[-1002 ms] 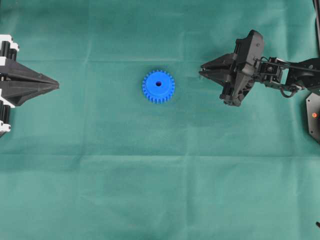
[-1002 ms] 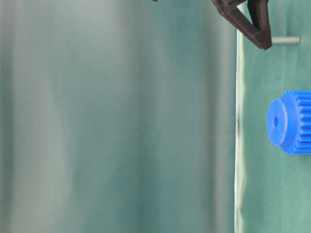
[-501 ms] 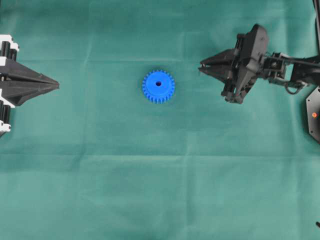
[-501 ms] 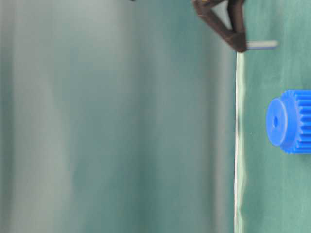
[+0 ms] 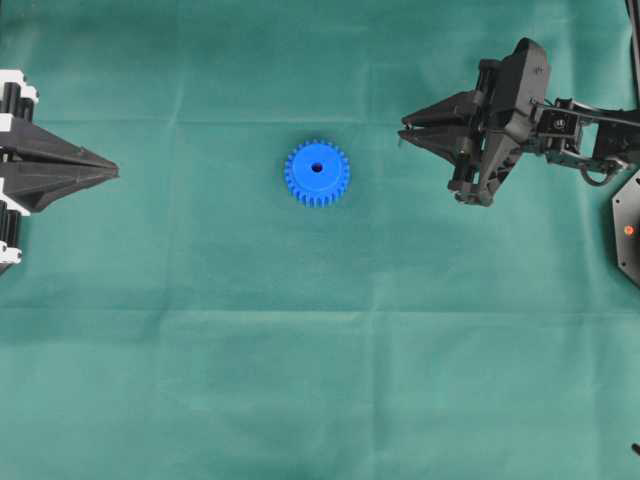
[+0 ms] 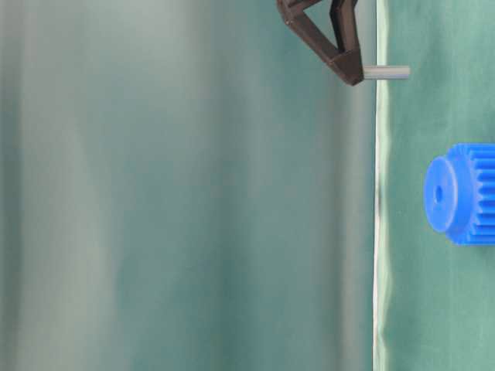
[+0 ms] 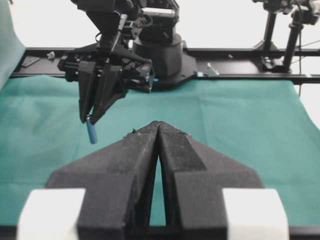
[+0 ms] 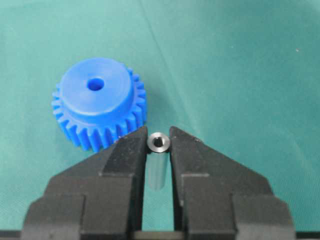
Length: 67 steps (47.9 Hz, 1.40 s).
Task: Insert the shaft placed at a random location into the center hole of the medium gear at another random location.
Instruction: 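Lift the shaft and carry it left over the blue gear's hole, then align the held shaft over the gear's center hole and lower it in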
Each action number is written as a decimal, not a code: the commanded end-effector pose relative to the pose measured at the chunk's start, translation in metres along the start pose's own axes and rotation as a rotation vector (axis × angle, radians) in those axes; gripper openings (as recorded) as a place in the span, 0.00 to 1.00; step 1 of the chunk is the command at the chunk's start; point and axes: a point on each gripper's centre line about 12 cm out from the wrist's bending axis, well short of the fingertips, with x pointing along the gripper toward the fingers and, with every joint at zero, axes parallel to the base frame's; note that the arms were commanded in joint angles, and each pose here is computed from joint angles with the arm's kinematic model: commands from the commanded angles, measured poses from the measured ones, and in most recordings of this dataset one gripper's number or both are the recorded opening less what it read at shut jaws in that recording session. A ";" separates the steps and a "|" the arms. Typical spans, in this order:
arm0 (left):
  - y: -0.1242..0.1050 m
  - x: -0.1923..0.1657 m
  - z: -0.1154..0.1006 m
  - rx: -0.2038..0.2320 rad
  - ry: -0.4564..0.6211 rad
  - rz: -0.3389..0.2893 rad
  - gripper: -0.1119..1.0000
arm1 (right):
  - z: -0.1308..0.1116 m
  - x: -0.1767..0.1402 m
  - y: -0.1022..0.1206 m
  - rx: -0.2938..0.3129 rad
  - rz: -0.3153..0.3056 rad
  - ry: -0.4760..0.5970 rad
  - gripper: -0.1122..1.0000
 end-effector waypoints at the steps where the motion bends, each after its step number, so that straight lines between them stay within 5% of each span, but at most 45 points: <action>1: 0.000 0.002 0.007 0.001 -0.015 -0.002 0.10 | 0.016 0.006 0.004 0.005 0.012 -0.051 0.23; 37: 0.000 0.002 0.007 0.002 -0.015 0.000 0.10 | 0.058 0.075 0.049 -0.030 0.113 -0.102 0.23; 67: 0.000 0.002 0.007 0.002 -0.017 0.000 0.10 | 0.053 0.085 0.055 -0.027 0.121 -0.069 0.23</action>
